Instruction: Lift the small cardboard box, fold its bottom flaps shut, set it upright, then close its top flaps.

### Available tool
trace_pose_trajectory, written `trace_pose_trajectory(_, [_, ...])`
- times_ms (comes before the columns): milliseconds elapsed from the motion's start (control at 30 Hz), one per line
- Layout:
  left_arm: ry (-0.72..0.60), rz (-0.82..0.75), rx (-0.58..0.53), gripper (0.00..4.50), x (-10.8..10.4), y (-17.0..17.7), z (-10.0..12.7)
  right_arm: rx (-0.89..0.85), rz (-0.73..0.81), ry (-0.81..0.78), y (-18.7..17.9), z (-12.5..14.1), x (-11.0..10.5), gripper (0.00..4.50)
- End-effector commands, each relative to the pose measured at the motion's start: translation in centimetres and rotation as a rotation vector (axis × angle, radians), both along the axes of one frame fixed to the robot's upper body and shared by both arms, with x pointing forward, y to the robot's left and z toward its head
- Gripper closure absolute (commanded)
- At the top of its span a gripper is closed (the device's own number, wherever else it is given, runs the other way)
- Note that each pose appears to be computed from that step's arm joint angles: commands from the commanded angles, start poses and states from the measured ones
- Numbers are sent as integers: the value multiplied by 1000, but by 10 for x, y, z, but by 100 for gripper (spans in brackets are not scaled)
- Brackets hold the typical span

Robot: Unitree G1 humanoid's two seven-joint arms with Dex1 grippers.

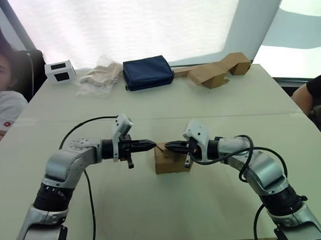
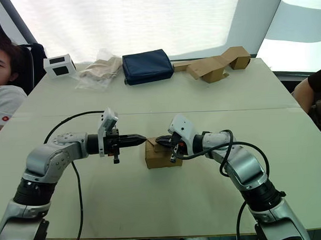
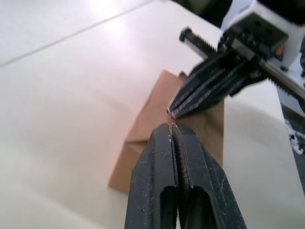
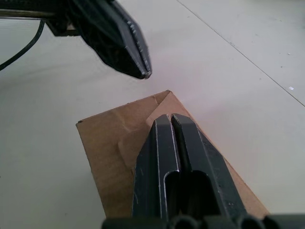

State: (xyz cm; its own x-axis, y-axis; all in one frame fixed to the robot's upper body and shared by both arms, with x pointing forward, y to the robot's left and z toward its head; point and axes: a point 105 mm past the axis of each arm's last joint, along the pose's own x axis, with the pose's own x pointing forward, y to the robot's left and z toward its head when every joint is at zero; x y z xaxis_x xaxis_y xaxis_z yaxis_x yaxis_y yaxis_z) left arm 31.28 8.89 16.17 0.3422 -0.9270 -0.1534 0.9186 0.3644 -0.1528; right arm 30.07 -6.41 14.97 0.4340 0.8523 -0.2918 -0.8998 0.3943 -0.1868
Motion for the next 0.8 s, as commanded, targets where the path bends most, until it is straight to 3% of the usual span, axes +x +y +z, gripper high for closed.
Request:
trace_pose_trajectory(33, [-75, 23, 11, 443, 8, -1, 8, 10, 17, -42, 1, 10, -3, 450])
trace_pose_trajectory(567, [-94, 9, 58, 443, 9, -13, -6, 26, 30, -88, 4, 21, -7, 450])
trace_pose_trajectory(800, [-85, 21, 36, 443, 11, -12, -2, -13, 105, -63, 7, 14, -26, 450])
